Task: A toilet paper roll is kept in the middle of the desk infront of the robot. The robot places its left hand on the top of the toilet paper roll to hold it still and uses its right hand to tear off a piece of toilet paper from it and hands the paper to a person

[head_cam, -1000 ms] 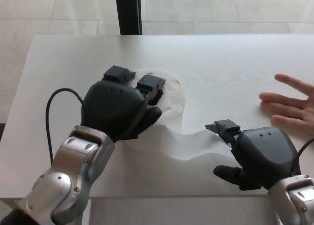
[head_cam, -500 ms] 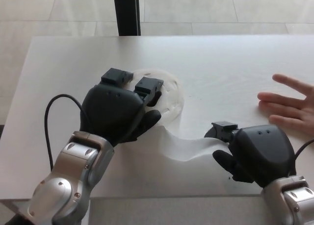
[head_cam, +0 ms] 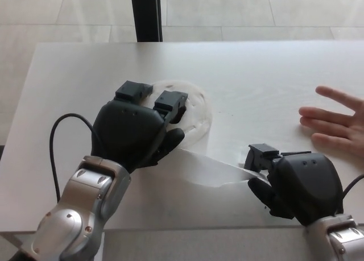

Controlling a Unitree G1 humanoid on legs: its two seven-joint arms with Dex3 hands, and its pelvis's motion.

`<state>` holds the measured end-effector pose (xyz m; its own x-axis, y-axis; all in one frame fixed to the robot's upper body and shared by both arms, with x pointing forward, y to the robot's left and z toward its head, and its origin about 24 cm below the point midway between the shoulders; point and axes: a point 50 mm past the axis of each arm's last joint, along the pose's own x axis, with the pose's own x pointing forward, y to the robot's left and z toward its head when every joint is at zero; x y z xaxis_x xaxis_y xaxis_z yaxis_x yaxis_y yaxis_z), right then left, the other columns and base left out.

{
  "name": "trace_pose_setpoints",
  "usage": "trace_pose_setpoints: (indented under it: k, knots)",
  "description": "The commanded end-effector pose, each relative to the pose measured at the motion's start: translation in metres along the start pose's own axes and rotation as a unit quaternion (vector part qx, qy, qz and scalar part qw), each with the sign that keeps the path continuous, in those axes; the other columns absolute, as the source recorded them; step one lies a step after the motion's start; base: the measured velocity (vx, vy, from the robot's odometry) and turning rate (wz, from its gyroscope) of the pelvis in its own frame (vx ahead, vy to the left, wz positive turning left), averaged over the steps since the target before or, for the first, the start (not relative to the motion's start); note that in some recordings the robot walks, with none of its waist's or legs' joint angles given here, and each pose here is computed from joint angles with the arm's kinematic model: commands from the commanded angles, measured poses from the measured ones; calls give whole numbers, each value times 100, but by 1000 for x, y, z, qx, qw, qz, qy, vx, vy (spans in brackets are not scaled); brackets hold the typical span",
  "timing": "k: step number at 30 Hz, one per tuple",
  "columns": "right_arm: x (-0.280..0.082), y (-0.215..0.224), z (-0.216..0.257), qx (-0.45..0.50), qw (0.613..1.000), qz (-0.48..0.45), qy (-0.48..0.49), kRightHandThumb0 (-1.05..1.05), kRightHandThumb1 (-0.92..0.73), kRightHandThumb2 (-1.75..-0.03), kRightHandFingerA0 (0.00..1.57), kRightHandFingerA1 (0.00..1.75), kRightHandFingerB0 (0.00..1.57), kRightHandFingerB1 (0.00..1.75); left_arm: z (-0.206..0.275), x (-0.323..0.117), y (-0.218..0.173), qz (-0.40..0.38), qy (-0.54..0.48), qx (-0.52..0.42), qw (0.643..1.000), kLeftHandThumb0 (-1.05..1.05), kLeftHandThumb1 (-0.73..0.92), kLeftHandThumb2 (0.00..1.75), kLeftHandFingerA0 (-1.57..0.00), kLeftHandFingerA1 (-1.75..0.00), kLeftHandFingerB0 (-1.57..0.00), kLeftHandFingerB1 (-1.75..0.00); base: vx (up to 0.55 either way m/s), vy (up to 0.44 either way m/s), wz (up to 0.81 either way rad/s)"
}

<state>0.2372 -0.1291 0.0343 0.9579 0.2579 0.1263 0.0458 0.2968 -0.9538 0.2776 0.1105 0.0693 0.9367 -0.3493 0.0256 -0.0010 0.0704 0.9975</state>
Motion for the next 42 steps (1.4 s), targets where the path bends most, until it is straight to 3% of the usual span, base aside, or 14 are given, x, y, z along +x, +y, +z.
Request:
trace_pose_setpoints:
  k: [1,8,9,11,13,14,15,23,24,26,37,38,39,42]
  knots:
    - [-4,2,-2,27,999,-22,19,-35,-75,-81,87,175,60,167,-13,-21,-41,-122,36,-4,992,-68,69,106,-29,-59,-35,-56,0,0,0]
    - [-1,5,3,165,978,-75,102,-35,-58,-114,93,175,67,175,-11,-23,-43,-124,33,-7,992,-68,69,107,-30,-60,-35,-56,0,0,0]
    - [1,4,2,221,963,-101,121,-32,-58,-115,93,175,69,172,-12,-24,-44,-122,33,-9,992,-65,85,65,-34,-54,-40,-42,0,0,0]
    - [4,2,0,261,948,-116,138,-33,-56,-117,92,175,71,172,-12,-24,-45,-118,33,-9,992,-69,69,107,-31,-61,-35,-56,0,0,0]
    - [7,1,-4,296,933,-131,155,-32,-53,-122,91,175,74,170,-12,-25,-45,-119,35,-9,992,-66,84,65,-34,-55,-41,-43,0,0,0]
    - [9,0,-6,311,925,-138,169,-31,-52,-121,90,175,76,167,-12,-25,-46,-118,35,-9,992,-69,69,107,-30,-61,-35,-56,0,0,0]
    - [12,-3,-13,329,913,-149,190,-31,-52,-118,89,175,75,169,-12,-27,-47,-123,38,-13,992,-66,84,65,-33,-54,-41,-42,0,0,0]
    - [24,-22,-48,355,882,-190,243,-30,-49,-123,98,175,82,158,-15,-33,-52,-123,38,-12,992,-64,66,107,-30,-61,-34,-56,0,0,0]
    - [25,-25,-53,359,877,-202,247,-30,-47,-122,98,175,84,157,-14,-33,-52,-130,41,-13,991,-66,84,65,-34,-56,-41,-42,0,0,0]
    - [28,-30,-59,370,869,-209,253,-29,-51,-115,102,175,86,156,-16,-35,-53,-131,41,-13,990,-67,68,106,-31,-60,-36,-56,0,0,0]
    - [35,-54,-72,425,825,-264,264,-23,-39,-125,102,167,92,146,-15,-39,-57,-138,47,-15,989,-67,67,103,-32,-60,-37,-55,0,0,0]
    - [35,-55,-71,425,823,-266,267,-23,-39,-125,101,165,91,146,-15,-39,-58,-140,47,-14,989,-61,81,64,-36,-53,-42,-42,0,0,0]
    - [37,-58,-68,447,813,-272,256,-21,-36,-128,102,165,92,146,-15,-40,-58,-140,45,-13,989,-67,67,103,-32,-60,-37,-56,0,0,0]
    - [40,-61,-67,453,808,-276,255,-24,-41,-116,128,139,106,124,-16,-41,-59,-146,48,-8,988,-62,82,64,-34,-53,-42,-42,0,0,0]
